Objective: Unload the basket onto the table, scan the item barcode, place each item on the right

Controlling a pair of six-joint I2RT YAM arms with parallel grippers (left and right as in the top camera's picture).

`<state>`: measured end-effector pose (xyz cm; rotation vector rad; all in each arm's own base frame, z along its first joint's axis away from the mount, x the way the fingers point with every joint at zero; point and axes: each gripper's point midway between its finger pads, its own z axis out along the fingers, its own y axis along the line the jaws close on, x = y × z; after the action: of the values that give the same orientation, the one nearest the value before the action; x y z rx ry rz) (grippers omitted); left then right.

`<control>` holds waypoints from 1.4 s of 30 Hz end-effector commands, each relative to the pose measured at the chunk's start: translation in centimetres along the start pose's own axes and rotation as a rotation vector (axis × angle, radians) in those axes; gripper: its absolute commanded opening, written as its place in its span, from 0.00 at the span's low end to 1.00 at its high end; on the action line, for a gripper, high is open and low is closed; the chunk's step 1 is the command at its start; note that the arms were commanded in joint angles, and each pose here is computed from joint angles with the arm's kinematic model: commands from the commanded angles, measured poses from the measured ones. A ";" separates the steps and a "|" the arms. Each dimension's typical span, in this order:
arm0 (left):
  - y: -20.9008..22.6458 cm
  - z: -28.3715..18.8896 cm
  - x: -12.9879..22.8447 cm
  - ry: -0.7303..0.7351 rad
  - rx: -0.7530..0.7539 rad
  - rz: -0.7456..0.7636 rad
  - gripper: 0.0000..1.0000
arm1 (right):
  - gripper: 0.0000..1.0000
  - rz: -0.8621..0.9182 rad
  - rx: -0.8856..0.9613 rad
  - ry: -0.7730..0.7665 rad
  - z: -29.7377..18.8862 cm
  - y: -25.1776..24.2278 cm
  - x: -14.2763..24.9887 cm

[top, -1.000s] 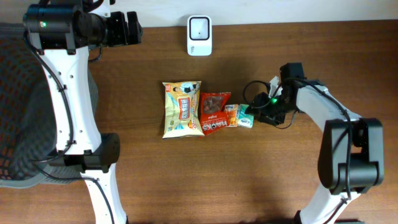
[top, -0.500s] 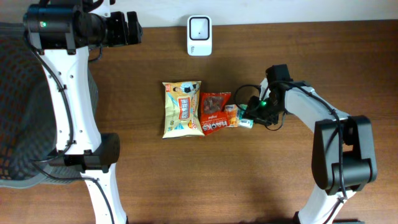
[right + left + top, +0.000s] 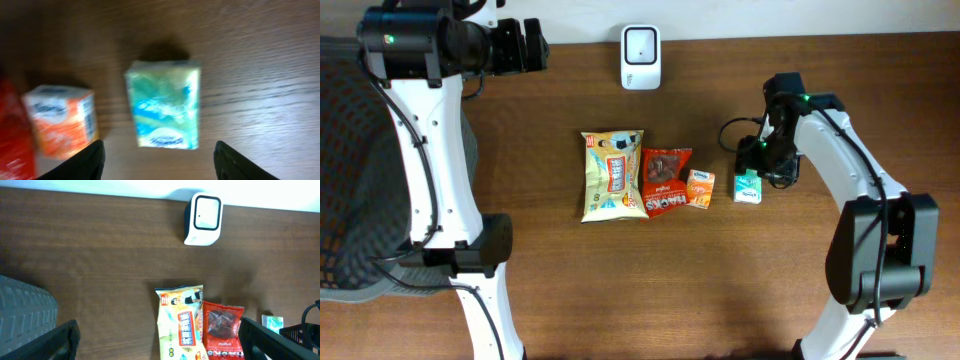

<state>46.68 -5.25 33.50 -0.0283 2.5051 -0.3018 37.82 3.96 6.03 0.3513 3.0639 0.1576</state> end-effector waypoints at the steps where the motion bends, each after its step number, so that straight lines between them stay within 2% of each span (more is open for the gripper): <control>1: -0.2 -1.4 -0.3 -0.032 0.008 -0.003 0.99 | 0.76 0.013 0.098 -0.027 0.7 -2.4 -0.2; 3: -0.2 -1.4 -0.3 -0.032 0.008 -0.003 0.99 | 0.72 0.046 0.098 -0.013 1.1 -4.0 0.0; 5: -0.2 -1.4 -0.3 -0.032 0.008 -0.003 0.99 | 0.66 -0.113 -0.186 0.008 1.7 -1.1 0.2; 6: -0.2 -1.4 -0.3 -0.032 0.008 -0.003 0.99 | 0.63 -0.118 -0.229 0.012 1.7 -0.8 0.4; 11: -0.2 -1.4 -0.3 -0.032 0.008 -0.003 0.99 | 0.61 -0.120 -0.293 -0.002 3.6 -0.2 1.0; 12: -0.2 -1.4 -0.3 -0.032 0.008 -0.003 0.99 | 0.53 -0.110 -0.301 -0.007 4.1 -0.1 1.1; 13: -0.2 -1.4 -0.3 -0.032 0.008 -0.003 0.99 | 0.23 -0.092 -0.308 -0.002 4.3 -0.1 1.3; 14: -0.2 -1.4 -0.3 -0.032 0.009 -0.003 0.99 | 0.04 -0.094 -0.352 0.002 4.0 0.6 1.4; 16: -0.2 -1.4 -0.3 -0.032 0.009 -0.003 0.99 | 0.04 -0.092 -0.522 0.022 2.8 3.1 1.8; 18: -0.2 -1.4 -0.3 -0.032 0.008 -0.003 0.99 | 0.04 -0.063 -0.865 0.049 -1.1 6.3 2.0; 20: -0.2 -1.4 -0.3 -0.032 0.008 -0.003 0.99 | 0.04 -0.047 -1.137 0.050 -5.2 7.4 1.8; 22: -0.2 -1.4 -0.3 -0.032 0.009 -0.003 0.99 | 0.04 -0.148 -1.441 -0.030 -10.2 8.3 1.8; 24: -0.2 -1.4 -0.3 -0.032 0.008 -0.003 0.99 | 0.04 -0.278 -1.453 -0.098 -10.3 9.3 2.5; 27: -0.2 -1.4 -0.3 -0.032 0.008 -0.003 0.99 | 0.04 -0.458 -1.468 -0.107 -10.0 12.7 4.7; 31: -0.2 -1.4 -0.3 -0.032 0.008 -0.003 0.99 | 0.04 -0.476 -1.405 -0.098 -8.9 13.0 4.8; 33: -0.2 -1.4 -0.3 -0.032 0.008 -0.003 0.99 | 0.04 -0.395 -1.219 -0.029 -5.9 12.3 4.4; 35: -0.2 -1.4 -0.3 -0.033 0.008 -0.003 0.99 | 0.04 -0.182 -0.775 0.039 0.3 8.2 2.9; 36: -0.2 -1.4 -0.3 -0.032 0.008 -0.003 0.99 | 0.04 -0.104 -0.645 0.038 1.6 5.9 2.2; 40: -0.2 -1.4 -0.3 -0.032 0.008 -0.003 0.99 | 0.04 0.060 -0.464 0.052 2.8 -0.8 1.7; 41: -0.2 -1.4 -0.3 -0.032 0.008 -0.003 0.99 | 0.11 0.084 -0.410 0.065 3.1 -2.3 2.0; 42: -0.2 -1.4 -0.3 -0.032 0.008 -0.003 0.99 | 0.52 0.098 -0.335 0.086 3.6 -3.7 2.6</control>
<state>46.69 -5.25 33.51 -0.0282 2.5047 -0.3018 35.86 3.80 3.21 0.4281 2.9361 0.9260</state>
